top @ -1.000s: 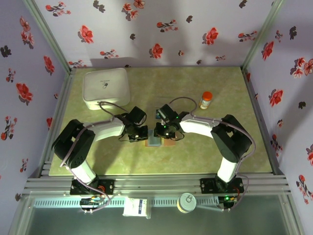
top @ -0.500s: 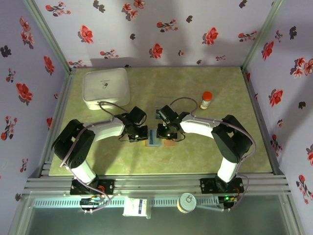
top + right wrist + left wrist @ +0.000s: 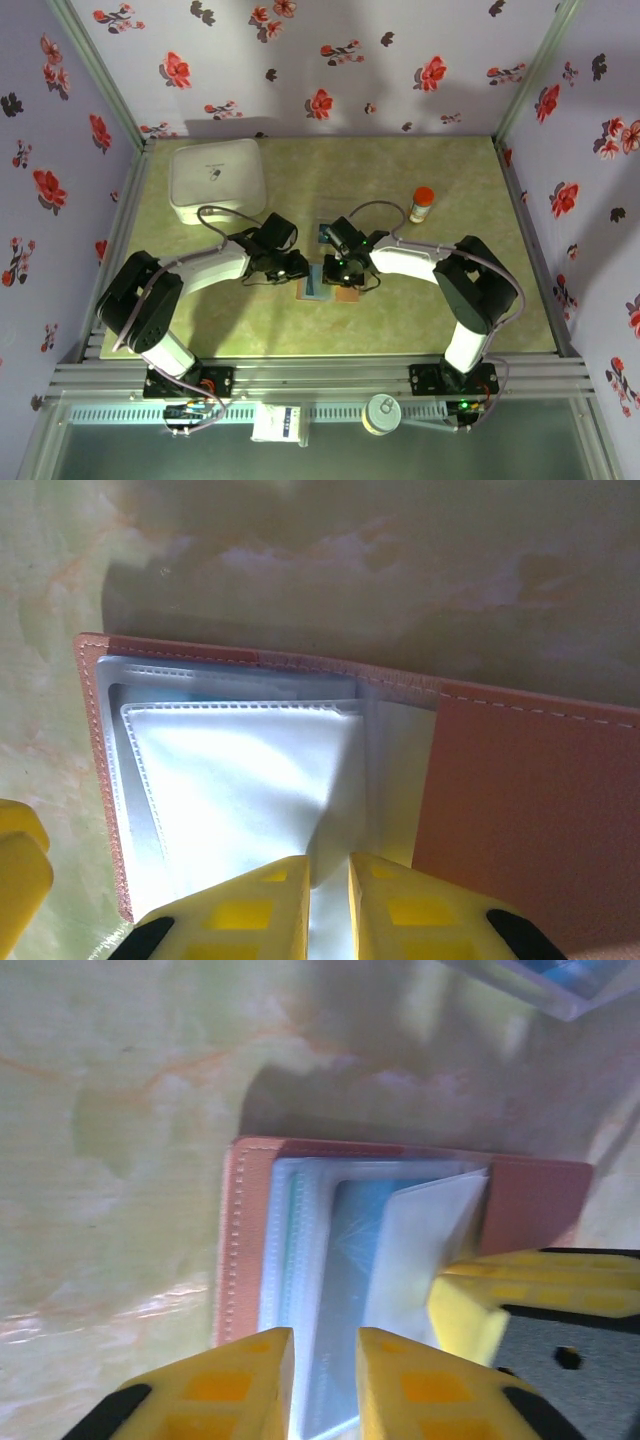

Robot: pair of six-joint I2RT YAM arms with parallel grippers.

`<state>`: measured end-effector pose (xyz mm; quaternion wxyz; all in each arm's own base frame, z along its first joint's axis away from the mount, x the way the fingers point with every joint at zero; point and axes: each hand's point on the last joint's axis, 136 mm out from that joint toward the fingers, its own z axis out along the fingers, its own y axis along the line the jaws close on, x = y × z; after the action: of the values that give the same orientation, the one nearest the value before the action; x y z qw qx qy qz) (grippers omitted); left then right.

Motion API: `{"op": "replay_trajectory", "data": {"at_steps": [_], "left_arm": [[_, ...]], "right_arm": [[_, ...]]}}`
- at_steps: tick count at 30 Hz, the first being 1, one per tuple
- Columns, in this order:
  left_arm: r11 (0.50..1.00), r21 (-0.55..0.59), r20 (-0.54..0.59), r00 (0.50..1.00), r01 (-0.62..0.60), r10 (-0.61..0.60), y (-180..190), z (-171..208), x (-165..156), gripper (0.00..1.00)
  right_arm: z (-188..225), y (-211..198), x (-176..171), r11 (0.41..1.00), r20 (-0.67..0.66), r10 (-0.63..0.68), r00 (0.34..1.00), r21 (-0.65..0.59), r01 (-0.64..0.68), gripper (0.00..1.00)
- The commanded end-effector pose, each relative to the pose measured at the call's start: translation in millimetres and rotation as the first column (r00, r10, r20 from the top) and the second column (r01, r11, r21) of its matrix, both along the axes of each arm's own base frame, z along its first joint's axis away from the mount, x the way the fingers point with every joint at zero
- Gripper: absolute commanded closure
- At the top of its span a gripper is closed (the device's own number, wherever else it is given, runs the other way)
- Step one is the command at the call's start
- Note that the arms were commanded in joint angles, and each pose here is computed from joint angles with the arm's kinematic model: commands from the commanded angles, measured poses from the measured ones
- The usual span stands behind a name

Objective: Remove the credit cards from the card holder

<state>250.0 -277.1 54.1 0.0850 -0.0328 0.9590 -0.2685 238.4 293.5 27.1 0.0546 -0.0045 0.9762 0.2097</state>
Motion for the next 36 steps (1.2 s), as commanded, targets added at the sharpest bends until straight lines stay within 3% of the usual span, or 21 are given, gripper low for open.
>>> {"op": "replay_trajectory", "data": {"at_steps": [1,7,21,36], "left_arm": [[0.995,-0.101,-0.014,1.000,0.002,-0.004,-18.8,9.0,0.0,0.74],[0.992,-0.129,-0.036,0.999,0.006,-0.010,-29.0,3.7,-1.1,0.70],[0.997,-0.080,-0.083,0.996,0.006,-0.013,-27.4,-14.9,-6.0,0.70],[0.994,-0.112,-0.073,0.997,0.006,-0.014,-34.4,-8.0,-4.0,0.78]], "right_arm": [[-1.1,-8.8,-3.5,0.999,0.007,-0.008,1.000,-0.032,0.008,0.81],[-1.1,-8.5,-3.7,1.000,0.005,-0.008,1.000,-0.030,0.008,0.81],[-1.2,-9.9,-4.4,1.000,0.007,-0.006,1.000,-0.030,0.006,0.81],[16.6,-14.3,-2.0,1.000,0.051,-0.007,0.999,-0.025,0.008,0.81]]}}
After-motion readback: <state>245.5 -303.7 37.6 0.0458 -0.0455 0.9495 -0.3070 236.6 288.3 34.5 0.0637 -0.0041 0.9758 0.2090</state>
